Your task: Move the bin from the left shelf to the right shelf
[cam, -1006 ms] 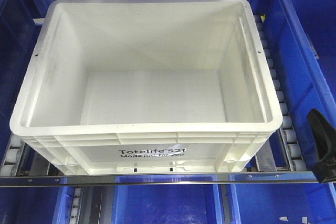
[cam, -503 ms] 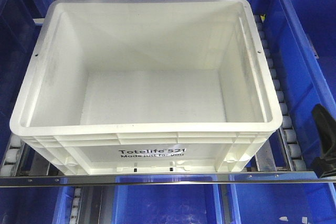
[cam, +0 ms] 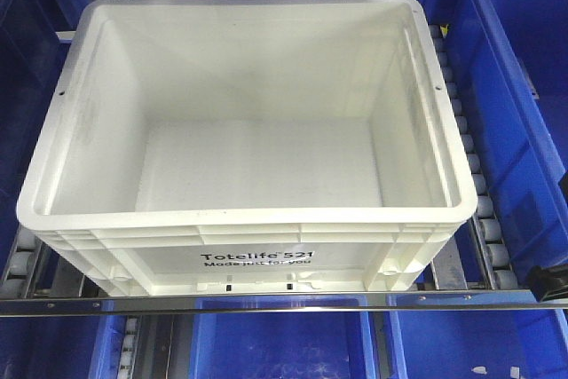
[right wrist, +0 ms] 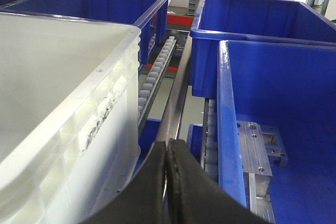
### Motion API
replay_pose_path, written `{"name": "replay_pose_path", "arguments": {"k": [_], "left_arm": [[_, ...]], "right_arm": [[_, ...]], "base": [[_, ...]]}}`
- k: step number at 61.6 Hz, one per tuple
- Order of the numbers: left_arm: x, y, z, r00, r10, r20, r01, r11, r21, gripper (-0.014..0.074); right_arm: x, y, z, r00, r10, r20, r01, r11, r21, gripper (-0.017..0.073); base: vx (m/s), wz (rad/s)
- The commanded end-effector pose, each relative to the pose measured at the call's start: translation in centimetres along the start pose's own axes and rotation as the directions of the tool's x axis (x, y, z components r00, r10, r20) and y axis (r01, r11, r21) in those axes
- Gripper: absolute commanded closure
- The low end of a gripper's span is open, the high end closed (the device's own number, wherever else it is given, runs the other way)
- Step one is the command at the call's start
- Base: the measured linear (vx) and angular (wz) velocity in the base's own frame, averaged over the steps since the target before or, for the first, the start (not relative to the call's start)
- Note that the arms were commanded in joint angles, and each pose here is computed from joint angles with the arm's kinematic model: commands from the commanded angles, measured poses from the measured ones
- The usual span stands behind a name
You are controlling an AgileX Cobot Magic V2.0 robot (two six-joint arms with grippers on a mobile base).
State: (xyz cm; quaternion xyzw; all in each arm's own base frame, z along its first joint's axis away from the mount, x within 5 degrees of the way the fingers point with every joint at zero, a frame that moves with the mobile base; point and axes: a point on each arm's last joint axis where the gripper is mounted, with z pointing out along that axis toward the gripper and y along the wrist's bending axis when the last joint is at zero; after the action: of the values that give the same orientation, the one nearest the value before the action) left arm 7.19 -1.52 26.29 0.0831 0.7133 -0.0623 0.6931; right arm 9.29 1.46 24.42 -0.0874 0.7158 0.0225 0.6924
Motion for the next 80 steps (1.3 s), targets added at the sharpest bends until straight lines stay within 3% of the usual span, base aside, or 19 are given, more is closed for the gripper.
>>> {"name": "replay_pose_path", "arguments": {"k": [1,30,45,49,80], "left_arm": [[-1.5,0.1,0.0,0.996,-0.006,0.088,0.007,1.000,-0.003,0.0603],[-1.0,0.0,-0.4,0.995,0.004,0.104,-0.004,1.000,-0.005,0.0603],[4.6,-0.1,-2.0,0.990,0.010,0.141,-0.010,1.000,-0.006,0.0603],[5.6,-0.1,-1.7,0.995,0.005,0.099,-0.005,1.000,-0.003,0.0603],[5.7,-0.2,-1.7,0.998,0.015,0.068,-0.015,1.000,0.000,0.0603]], "right_arm": [[-1.5,-0.3,0.1,0.997,-0.009,0.079,0.007,0.999,0.033,0.0567],[-1.5,-0.3,0.1,0.997,-0.009,0.079,0.007,0.999,0.033,0.0567],[-1.5,-0.3,0.1,0.997,-0.009,0.079,0.007,0.999,0.033,0.0566],[-1.5,-0.3,0.1,0.997,-0.009,0.079,0.007,0.999,0.033,0.0566],[-1.4,-0.3,0.1,0.997,-0.009,0.076,0.007,0.999,0.032,0.0566]], "base": [[0.00,0.00],[0.00,0.00],[0.00,0.00],[0.00,0.00],[0.00,0.00]]}}
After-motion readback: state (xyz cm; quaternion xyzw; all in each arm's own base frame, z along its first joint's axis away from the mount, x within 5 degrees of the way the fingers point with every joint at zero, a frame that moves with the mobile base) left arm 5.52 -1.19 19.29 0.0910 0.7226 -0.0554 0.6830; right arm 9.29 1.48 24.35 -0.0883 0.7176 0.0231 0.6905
